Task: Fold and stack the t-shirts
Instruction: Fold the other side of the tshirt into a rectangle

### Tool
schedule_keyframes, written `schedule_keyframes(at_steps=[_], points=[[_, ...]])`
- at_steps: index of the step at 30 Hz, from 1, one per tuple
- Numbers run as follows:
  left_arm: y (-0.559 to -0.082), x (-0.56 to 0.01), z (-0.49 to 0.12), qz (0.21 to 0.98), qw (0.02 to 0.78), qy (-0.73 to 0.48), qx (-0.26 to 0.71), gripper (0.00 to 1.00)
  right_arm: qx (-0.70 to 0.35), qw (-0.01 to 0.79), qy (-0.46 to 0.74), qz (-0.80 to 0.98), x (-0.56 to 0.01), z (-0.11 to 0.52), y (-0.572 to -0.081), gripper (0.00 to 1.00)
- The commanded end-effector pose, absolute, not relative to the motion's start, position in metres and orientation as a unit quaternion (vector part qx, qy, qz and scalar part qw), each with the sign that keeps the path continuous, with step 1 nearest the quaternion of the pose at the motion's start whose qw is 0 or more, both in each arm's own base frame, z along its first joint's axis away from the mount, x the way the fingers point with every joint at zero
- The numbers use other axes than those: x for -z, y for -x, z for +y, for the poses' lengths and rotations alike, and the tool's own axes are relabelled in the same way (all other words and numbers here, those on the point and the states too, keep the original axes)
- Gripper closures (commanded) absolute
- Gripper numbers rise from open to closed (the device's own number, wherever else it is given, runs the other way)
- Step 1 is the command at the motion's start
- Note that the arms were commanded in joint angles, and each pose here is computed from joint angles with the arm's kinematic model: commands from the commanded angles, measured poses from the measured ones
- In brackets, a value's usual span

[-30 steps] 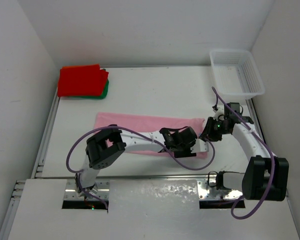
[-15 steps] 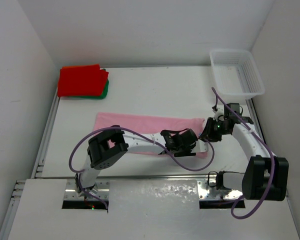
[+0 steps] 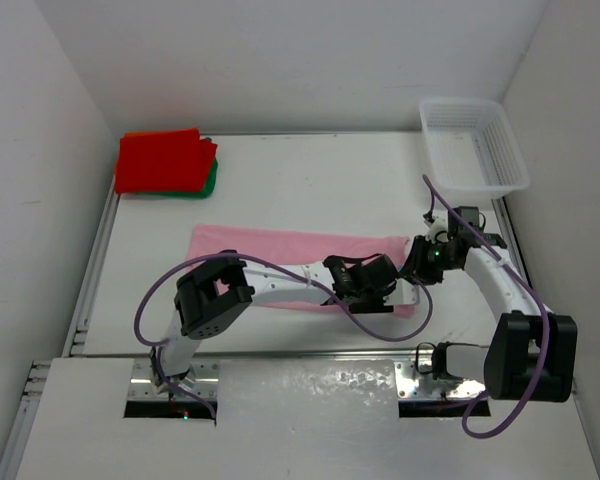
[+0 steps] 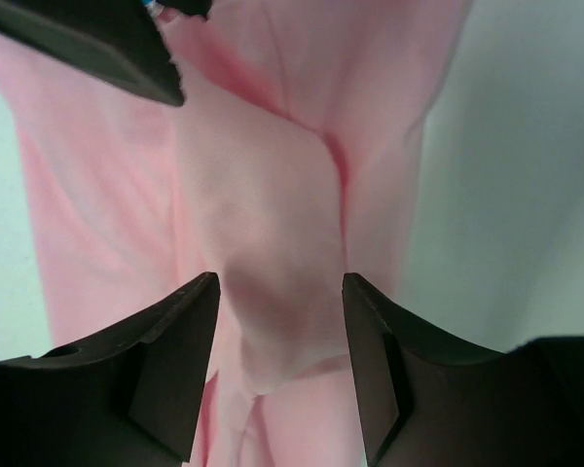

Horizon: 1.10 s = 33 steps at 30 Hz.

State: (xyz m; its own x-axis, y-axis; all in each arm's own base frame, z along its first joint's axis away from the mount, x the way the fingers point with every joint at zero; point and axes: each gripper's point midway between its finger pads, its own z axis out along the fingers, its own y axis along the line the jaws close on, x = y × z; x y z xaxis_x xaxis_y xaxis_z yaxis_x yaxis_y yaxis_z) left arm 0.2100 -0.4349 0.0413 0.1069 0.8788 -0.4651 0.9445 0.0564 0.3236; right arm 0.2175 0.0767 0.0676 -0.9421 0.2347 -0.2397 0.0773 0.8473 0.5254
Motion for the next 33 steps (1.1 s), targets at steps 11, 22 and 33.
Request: schedule_keyframes(at_steps=[11, 22, 33], points=[[-0.227, -0.074, -0.433, 0.666, 0.317, -0.674, 0.041, 0.49, -0.301, 0.153, -0.086, 0.937, -0.047, 0.103, -0.22, 0.61], [-0.215, -0.078, -0.416, 0.658, 0.291, -0.694, 0.042, 0.49, -0.269, 0.142, -0.093, 0.948, -0.025, 0.099, -0.226, 0.56], [-0.231, -0.075, -0.403, 0.663, 0.297, -0.687, 0.011, 0.49, -0.304, 0.142, -0.114, 0.935, -0.019, 0.118, -0.239, 0.58]])
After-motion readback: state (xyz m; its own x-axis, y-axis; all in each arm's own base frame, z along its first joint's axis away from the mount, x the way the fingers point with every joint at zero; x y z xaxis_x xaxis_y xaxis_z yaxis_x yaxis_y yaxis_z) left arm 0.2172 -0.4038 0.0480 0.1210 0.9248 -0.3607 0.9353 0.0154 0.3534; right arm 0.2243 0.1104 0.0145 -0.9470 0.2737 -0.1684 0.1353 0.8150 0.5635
